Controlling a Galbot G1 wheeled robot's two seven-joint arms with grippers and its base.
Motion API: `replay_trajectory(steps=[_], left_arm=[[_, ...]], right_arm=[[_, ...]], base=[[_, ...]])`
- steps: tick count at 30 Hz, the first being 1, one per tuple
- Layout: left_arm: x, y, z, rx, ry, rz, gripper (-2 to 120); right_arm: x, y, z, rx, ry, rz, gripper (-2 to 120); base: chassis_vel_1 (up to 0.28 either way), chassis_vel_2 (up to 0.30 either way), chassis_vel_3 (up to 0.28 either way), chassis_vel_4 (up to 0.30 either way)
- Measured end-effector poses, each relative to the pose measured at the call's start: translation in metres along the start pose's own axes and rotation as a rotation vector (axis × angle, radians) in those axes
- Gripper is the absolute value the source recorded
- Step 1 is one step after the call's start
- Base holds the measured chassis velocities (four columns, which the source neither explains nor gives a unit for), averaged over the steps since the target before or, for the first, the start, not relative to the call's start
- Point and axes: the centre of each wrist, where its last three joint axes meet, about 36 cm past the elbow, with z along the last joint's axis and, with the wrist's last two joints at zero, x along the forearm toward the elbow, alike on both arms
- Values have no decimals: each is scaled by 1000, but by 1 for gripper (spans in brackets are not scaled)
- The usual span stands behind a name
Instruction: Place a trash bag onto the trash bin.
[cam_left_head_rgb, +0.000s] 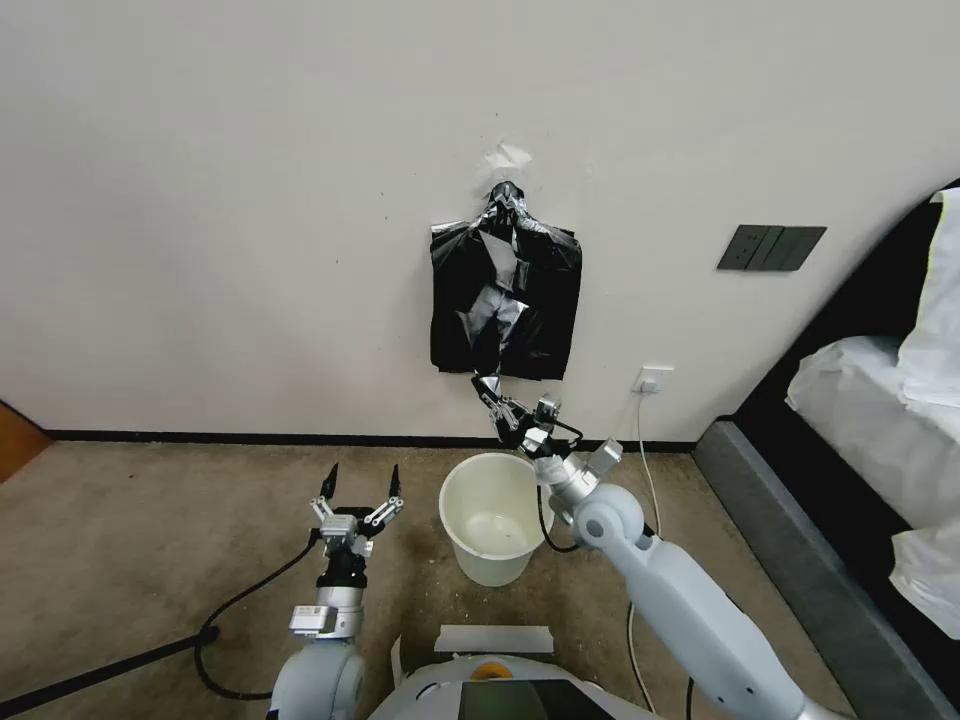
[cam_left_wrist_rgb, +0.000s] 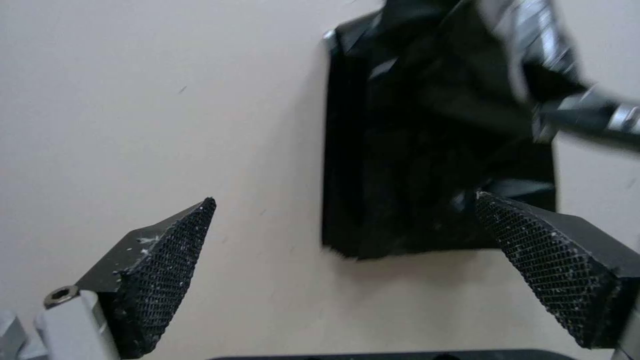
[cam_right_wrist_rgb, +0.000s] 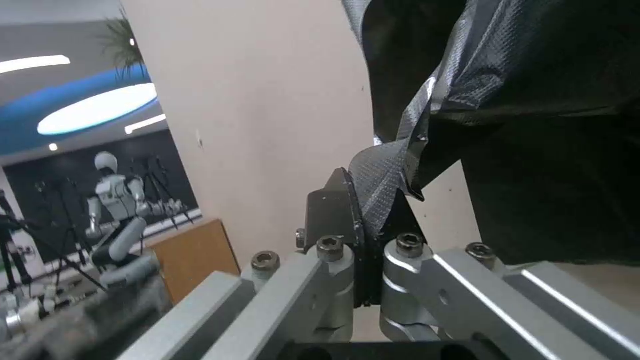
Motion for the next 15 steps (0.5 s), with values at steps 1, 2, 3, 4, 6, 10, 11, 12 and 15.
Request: replay_trajectory(steps=[1,2,3,4,6,10,11,12,15], left_arm=[[-6,7,-9,-7,-11,36,100],[-6,7,-9,-7,-11,36,100],[-15,16,-22,-9,-21,73,100],[-21,21,-32,-2,-28,100,100],[-29,27,-43,5,-37,130,100],[-53,42,-66,-4,-44,221,100],[-65,48,-75,-17,-48,250,100],[-78,51,-81,-26,-53,271,100],[-97,53,-86,-32,-56,297,100]], right_arm=[[1,1,1,8,8,-1,0],[1,1,1,8,8,-1,0],[1,3,4,17,22,-6,0],[1,5,6,24,31,-9,0],[1,6,7,32,38,-10,0],[3,8,10,62,59,-9,0],[3,10,10,66,61,-8,0],[3,11,11,68,62,-8,0],[4,12,12,78,67,-8,0]], base=[[0,0,0,0],[0,0,0,0],[0,0,0,0],[0,0,0,0],[0,0,0,0],[0,0,0,0],[0,0,0,0],[0,0,0,0],[0,0,0,0]])
